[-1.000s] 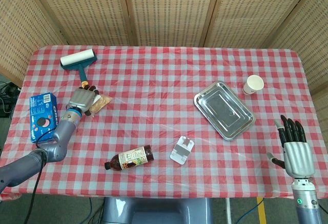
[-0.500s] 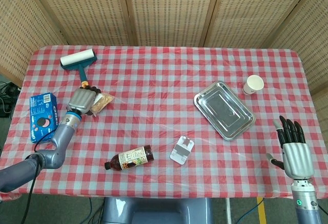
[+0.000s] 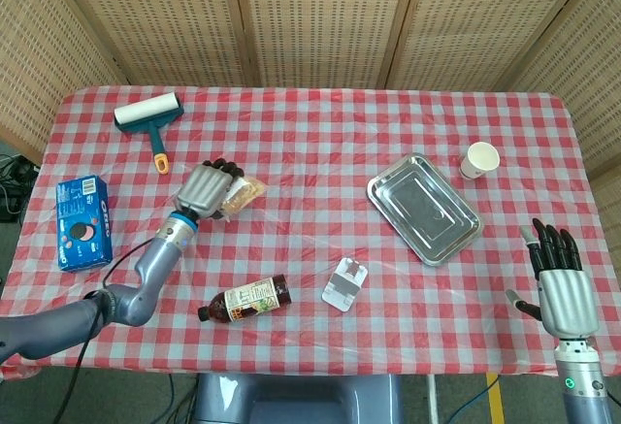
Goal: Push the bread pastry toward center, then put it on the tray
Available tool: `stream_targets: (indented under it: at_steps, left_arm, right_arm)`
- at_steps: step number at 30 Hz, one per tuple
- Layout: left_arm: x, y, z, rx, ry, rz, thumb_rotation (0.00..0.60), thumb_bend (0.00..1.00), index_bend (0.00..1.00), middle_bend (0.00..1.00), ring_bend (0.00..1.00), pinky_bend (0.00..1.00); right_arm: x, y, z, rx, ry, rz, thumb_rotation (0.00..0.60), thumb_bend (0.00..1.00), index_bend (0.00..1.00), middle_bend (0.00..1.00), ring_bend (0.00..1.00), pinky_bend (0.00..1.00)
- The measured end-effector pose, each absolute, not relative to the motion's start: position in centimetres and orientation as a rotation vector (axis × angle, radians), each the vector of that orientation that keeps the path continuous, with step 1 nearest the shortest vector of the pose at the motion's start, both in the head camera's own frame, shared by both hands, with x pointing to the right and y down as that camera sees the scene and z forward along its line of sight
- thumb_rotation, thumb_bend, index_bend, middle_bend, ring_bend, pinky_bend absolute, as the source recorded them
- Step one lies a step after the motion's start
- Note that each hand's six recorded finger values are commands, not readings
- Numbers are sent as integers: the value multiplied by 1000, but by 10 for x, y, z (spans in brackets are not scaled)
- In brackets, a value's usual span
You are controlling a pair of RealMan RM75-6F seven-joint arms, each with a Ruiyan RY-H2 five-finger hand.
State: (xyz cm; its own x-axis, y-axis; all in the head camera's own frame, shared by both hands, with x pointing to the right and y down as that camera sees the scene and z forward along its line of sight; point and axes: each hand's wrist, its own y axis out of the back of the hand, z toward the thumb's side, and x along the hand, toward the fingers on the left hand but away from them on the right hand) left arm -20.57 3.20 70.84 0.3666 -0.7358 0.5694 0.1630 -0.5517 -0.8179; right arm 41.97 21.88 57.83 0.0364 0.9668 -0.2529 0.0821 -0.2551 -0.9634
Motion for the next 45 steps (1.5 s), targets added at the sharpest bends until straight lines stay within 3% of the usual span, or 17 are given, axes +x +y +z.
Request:
stream_targets:
  at_steps: [8,13,17,19,22,23,36,45]
  left_arm:
    - [-132,21,707,-1779,506,-1215,600,431,407,189,171,277]
    - [-101,14,711,-1770,497,-1200,600,405,326,81,99,260]
    - [-77,16,718,-1788,471,-1198,600,398,300,54,72,219]
    - [-69,17,723,-1793,461,-1199,600,281,221,22,33,186]
    - [-59,18,728,-1797,449,-1203,600,34,32,0,0,33]
    - [-57,19,730,-1798,445,-1204,600,9,7,0,0,7]
    - [-69,9,720,-1829,503,-1181,600,0,0,0,0,0]
    - [-125,0,679,-1819,610,-1125,600,0,0,0,0,0]
  right_arm:
    - [425,218,581,-1480,-1123,1352,600,61,54,0,0,0]
    - [432,217,585,-1482,-1132,1378,600,61,54,0,0,0]
    - [437,217,586,-1477,-1140,1391,600,61,54,0,0,0]
    - [439,216,587,-1474,-1146,1398,600,61,54,0,0,0]
    - [443,216,588,-1467,-1146,1411,600,61,54,0,0,0]
    - [444,216,589,-1463,-1145,1416,600,61,54,0,0,0]
    - [437,220,590,-1460,-1113,1413,600,61,54,0,0,0]
    - [431,222,593,-1481,-1090,1409,600,61,55,0,0,0]
